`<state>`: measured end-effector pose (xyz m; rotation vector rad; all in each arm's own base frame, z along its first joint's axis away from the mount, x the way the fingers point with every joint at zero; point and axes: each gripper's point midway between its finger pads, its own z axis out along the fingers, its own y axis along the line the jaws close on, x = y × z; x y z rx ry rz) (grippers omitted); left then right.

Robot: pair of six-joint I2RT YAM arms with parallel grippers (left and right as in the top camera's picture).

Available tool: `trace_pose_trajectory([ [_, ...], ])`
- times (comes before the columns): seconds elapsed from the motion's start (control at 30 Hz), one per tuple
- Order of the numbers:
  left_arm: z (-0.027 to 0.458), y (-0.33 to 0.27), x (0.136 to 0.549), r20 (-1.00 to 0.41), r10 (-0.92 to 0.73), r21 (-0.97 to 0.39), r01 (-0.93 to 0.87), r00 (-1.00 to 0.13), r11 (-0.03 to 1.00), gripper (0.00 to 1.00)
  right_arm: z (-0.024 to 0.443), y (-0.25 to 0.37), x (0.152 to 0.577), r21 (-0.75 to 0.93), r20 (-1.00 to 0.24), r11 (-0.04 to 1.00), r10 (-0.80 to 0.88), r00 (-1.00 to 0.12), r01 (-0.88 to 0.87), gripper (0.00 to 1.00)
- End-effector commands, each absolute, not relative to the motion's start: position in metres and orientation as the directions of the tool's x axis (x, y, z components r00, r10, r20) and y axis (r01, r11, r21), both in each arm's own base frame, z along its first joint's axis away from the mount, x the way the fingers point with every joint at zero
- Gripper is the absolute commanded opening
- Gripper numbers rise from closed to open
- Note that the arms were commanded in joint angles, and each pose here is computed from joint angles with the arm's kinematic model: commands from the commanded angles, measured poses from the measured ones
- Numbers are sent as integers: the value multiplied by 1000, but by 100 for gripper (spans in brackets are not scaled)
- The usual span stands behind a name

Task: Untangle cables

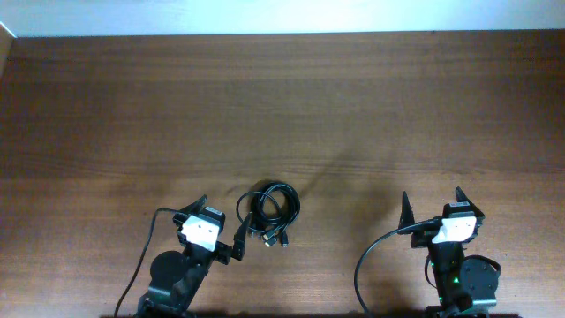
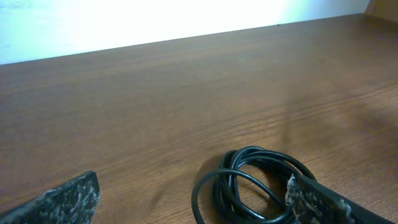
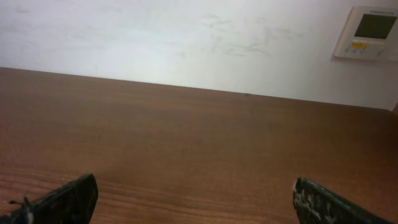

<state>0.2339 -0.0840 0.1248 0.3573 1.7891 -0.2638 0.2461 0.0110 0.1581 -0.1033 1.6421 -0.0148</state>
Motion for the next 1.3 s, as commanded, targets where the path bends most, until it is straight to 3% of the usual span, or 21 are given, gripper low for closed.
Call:
trace_pose_trajectory([
  [0.0,140,-80,236,-978,82,8,356,-194,935,99,157,11,246,-68,-995,996,-72,-70,-64,99],
  [0.23,163,-76,232,-975,85,12,336,-204,942,99,157,11,246,-68,-995,996,-72,-70,-64,99],
  [0.47,132,-51,230,-937,118,46,218,-328,975,99,157,11,246,-68,-995,996,-72,-70,-64,99],
  [1.0,123,-52,227,-926,110,30,221,-360,975,99,157,11,246,-68,-995,996,-72,-70,-64,99],
  [1.13,148,-53,225,-936,104,27,226,-335,974,99,157,11,246,-68,-995,996,-72,-70,-64,99],
  [1.27,171,-53,228,-896,128,32,226,-425,973,99,157,11,246,-68,-995,996,-72,-70,-64,99],
])
